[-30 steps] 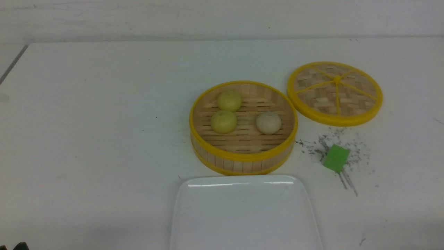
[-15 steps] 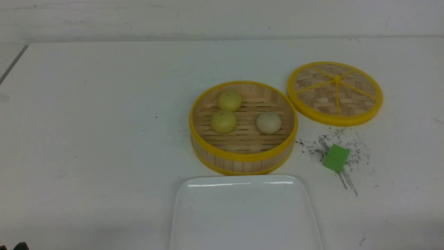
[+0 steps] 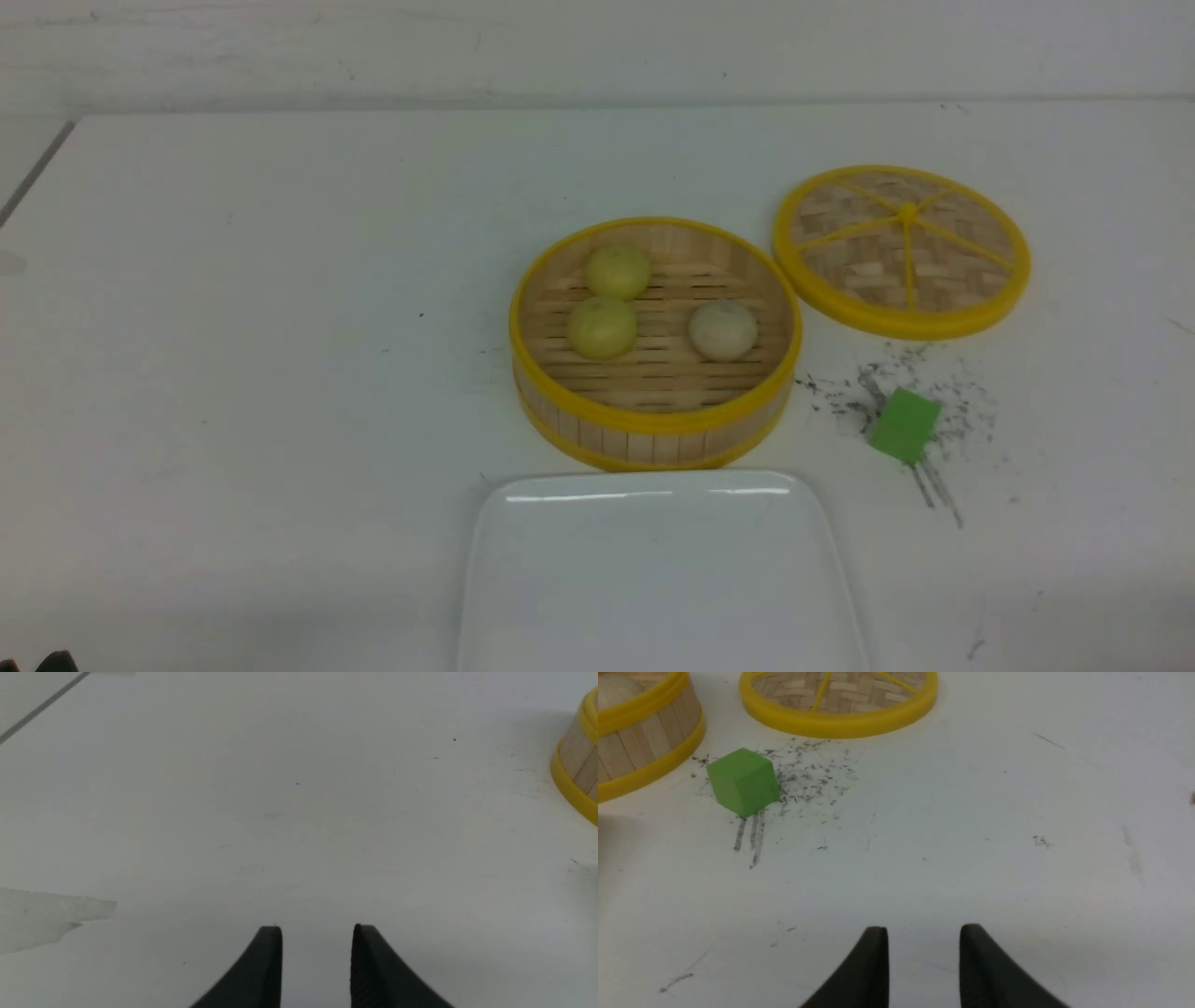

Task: Put the steamed buns into the plate on the white tablecloth.
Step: 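Reach toward a bun in the bamboo steamer with the right gripper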

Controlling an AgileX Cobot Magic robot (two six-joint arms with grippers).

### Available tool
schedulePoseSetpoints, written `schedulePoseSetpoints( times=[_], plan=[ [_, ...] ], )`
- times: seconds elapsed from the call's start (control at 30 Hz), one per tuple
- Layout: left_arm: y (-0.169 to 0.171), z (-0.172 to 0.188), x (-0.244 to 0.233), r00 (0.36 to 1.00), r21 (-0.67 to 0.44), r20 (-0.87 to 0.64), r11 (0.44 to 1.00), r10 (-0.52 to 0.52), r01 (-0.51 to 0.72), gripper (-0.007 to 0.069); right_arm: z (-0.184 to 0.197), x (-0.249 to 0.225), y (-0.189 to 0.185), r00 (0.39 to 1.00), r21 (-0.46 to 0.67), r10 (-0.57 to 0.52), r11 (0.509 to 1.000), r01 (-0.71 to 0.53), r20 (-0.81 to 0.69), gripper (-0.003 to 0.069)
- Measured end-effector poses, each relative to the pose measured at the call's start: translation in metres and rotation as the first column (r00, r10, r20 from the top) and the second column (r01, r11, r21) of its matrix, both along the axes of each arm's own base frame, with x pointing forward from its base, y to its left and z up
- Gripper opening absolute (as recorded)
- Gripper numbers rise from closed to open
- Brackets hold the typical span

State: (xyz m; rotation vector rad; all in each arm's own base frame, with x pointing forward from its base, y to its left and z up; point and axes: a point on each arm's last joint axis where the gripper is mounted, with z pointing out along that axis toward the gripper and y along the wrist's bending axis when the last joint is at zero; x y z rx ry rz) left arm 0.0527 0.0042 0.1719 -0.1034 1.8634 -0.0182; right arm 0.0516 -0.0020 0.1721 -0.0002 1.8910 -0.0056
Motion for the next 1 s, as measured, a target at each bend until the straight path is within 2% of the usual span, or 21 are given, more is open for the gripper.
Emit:
schedulePoseSetpoints(
  times=[0.47, 0.57, 0.6, 0.63, 0.7, 0.77, 0.8, 0.83, 0.9, 0.93, 1.0],
  plan=[
    [0.0, 0.0, 0.0, 1.0, 0.0, 0.0, 1.0, 0.0, 0.0, 0.024, 0.0, 0.0, -0.001, 1.0, -0.04, -0.004, 0.999, 0.004, 0.0, 0.024],
    [-0.001, 0.0, 0.0, 1.0, -0.055, 0.002, 0.998, -0.008, 0.008, 0.024, 0.0, 0.0, 0.0, 1.0, 0.019, -0.006, 1.0, 0.006, 0.005, 0.024],
    [-0.004, 0.0, 0.0, 1.0, -0.202, 0.0, 0.979, 0.021, -0.02, 0.024, 0.001, 0.001, 0.003, 1.0, 0.18, -0.021, 0.984, 0.017, 0.016, 0.024],
    [-0.005, 0.0, 0.0, 0.999, -0.307, -0.002, 0.951, 0.034, -0.033, 0.024, 0.001, 0.001, 0.005, 0.999, 0.268, -0.027, 0.963, 0.021, 0.019, 0.024],
    [-0.01, 0.0, 0.0, 0.998, -0.534, -0.02, 0.843, 0.055, -0.058, 0.024, 0.003, 0.001, 0.01, 0.998, 0.518, -0.054, 0.854, 0.038, 0.015, 0.024],
    [-0.014, 0.001, 0.0, 0.996, -0.729, -0.054, 0.679, 0.07, -0.087, 0.024, 0.005, 0.001, 0.013, 0.997, 0.686, -0.072, 0.726, 0.053, -0.001, 0.024],
    [-0.015, 0.001, 0.0, 0.996, -0.752, -0.058, 0.654, 0.07, -0.09, 0.024, 0.006, 0.001, 0.014, 0.997, 0.712, -0.075, 0.699, 0.056, -0.005, 0.024],
    [-0.018, 0.002, 0.0, 0.994, -0.838, -0.084, 0.534, 0.074, -0.11, 0.024, 0.007, 0.001, 0.016, 0.997, 0.78, -0.08, 0.622, 0.064, -0.018, 0.024],
    [-0.019, 0.002, -0.001, 0.992, -0.885, -0.104, 0.448, 0.076, -0.127, 0.024, 0.008, 0.001, 0.017, 0.996, 0.824, -0.082, 0.562, 0.07, -0.029, 0.024],
    [-0.02, 0.002, -0.001, 0.991, -0.902, -0.111, 0.411, 0.077, -0.133, 0.024, 0.008, 0.002, 0.017, 0.996, 0.84, -0.084, 0.539, 0.071, -0.03, 0.024],
    [-0.019, 0.003, 0.0, 0.991, -0.916, -0.105, 0.38, 0.084, -0.129, 0.0239, 0.009, 0.002, 0.017, 0.996, 0.847, -0.086, 0.528, 0.068, -0.026, 0.024]
  ],
)
